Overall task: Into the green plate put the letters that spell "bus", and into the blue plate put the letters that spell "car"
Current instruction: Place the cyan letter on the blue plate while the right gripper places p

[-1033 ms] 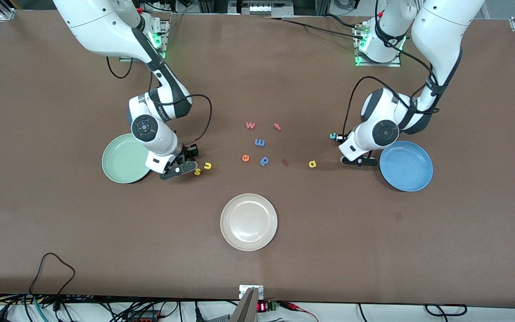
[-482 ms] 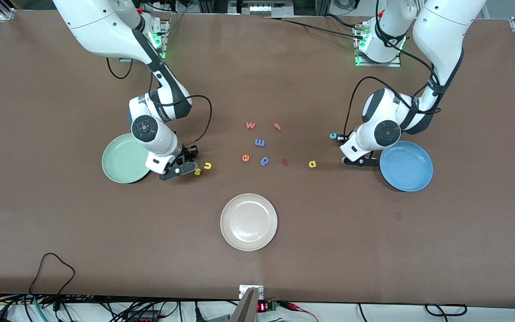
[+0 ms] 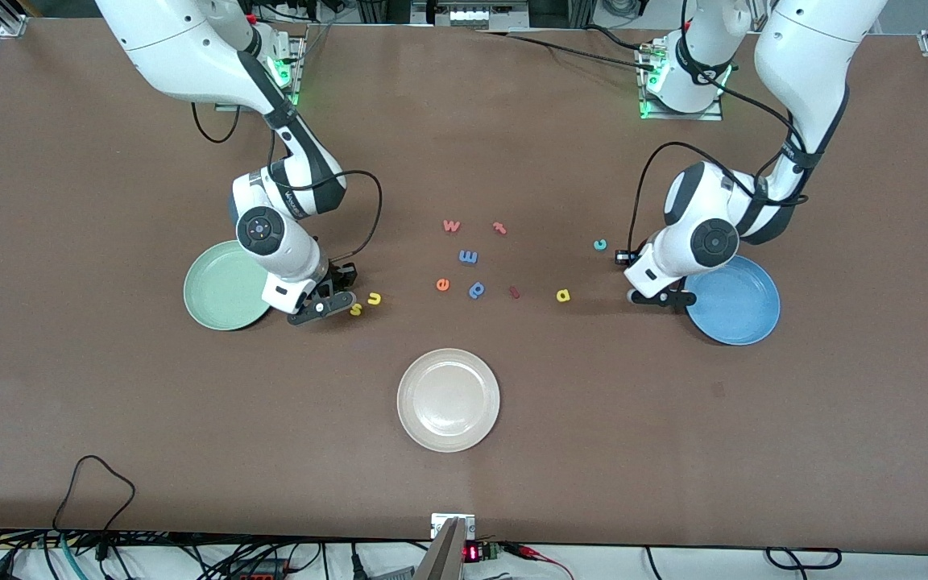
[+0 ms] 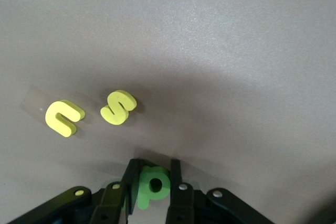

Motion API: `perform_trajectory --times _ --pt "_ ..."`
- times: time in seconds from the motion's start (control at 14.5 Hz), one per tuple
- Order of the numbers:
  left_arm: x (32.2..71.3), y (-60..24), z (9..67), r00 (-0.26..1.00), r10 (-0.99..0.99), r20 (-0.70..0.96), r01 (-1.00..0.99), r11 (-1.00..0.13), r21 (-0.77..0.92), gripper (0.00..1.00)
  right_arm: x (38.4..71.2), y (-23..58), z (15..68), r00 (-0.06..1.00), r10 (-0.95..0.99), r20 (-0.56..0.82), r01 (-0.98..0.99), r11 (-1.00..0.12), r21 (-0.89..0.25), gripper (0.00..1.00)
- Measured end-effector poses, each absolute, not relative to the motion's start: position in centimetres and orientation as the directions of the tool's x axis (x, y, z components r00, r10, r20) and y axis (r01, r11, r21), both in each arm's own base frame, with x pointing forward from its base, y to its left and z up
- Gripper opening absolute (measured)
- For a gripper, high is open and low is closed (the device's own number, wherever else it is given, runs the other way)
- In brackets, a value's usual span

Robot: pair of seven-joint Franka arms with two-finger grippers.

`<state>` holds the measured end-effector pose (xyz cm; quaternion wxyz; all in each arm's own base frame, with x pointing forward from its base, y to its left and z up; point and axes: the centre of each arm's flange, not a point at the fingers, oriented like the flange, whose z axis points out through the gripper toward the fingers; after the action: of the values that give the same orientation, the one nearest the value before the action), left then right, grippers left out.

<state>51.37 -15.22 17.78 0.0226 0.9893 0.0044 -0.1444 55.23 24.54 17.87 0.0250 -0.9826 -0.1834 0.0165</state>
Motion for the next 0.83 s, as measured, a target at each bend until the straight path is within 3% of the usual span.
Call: perform_trajectory --times 0.21,0.48,0.83 --pt "52.0 -14.6 18.8 0.964 0.015 -0.264 0.028 -0.999 0.045 0.16 57.3 21.0 20.4 0.947 0.320 -0.035 0.318 -0.947 -0.048 0.27" --pt "55.8 -7.9 23.4 0.971 0.055 -0.232 0.070 -0.996 0.057 0.16 59.4 12.3 26.2 0.958 0.270 -0.094 0.267 -0.962 -0.050 0.27" --pt "58.9 2.7 25.5 0.976 0.025 -0.215 0.033 -0.999 0.033 0.16 59.2 3.3 24.3 0.960 0.220 -0.173 0.210 -0.975 -0.074 0.28"
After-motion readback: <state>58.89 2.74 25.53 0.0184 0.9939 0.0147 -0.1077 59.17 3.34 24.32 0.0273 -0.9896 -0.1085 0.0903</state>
